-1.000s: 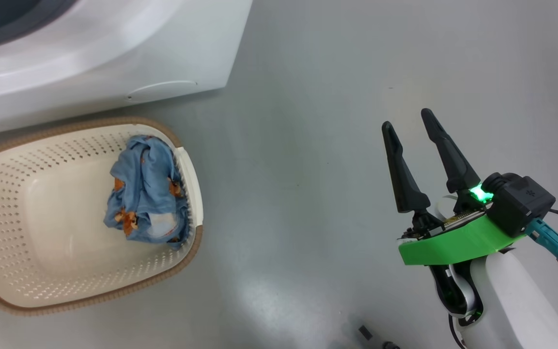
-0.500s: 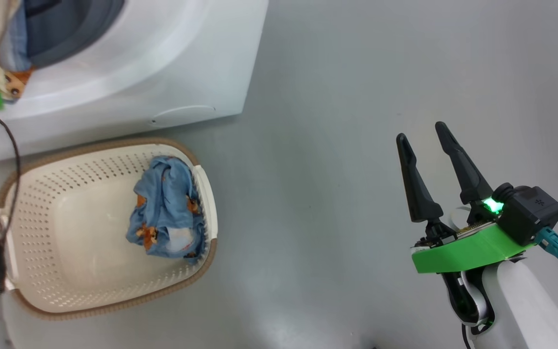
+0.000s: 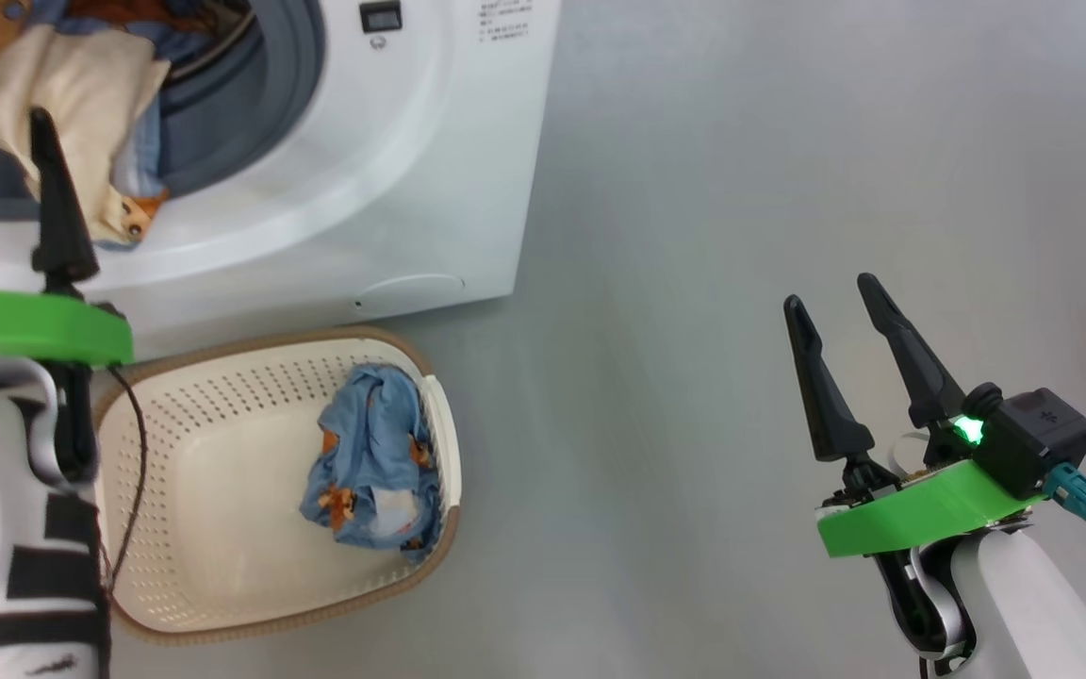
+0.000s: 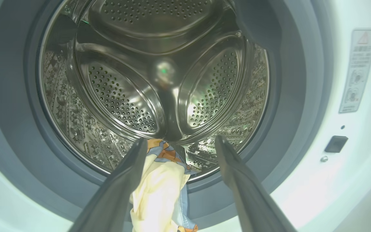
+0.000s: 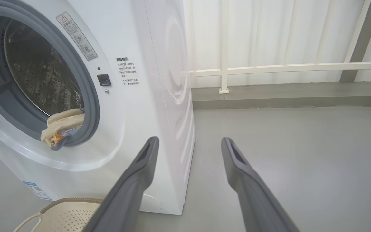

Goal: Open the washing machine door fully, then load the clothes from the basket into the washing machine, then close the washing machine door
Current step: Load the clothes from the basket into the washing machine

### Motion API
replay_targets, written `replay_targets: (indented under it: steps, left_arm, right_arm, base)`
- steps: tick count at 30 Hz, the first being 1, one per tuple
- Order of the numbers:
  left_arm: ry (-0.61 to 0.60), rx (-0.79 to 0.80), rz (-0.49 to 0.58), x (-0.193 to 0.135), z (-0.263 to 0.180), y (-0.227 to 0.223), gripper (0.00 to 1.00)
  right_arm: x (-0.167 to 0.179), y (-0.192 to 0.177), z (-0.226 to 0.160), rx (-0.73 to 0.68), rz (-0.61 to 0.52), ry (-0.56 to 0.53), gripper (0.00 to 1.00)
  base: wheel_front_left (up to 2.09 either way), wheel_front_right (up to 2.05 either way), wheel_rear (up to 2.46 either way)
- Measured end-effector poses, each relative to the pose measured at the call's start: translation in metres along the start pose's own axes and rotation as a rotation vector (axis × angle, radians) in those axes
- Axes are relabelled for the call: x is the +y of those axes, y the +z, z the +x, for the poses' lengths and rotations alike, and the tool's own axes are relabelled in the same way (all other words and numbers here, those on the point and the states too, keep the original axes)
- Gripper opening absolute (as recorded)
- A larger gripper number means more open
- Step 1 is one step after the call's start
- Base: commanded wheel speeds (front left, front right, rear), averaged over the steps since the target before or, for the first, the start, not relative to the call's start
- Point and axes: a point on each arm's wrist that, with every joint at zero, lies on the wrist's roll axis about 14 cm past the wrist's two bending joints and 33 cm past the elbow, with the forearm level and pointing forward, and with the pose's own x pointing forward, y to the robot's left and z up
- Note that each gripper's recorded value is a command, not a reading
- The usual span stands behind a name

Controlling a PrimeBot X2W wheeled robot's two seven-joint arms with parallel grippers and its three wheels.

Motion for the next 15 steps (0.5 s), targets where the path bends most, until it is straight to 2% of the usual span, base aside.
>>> replay_targets:
  steps: [15]
  left_arm:
    - [0.025,0.022,0.019,-0.002,-0.074,0.009,1.0]
  right_arm:
    - [-0.001,0.022,-0.032,-0.044,-0.013,-0.001,1.0]
  base:
    - [0.0,0.0,0.0]
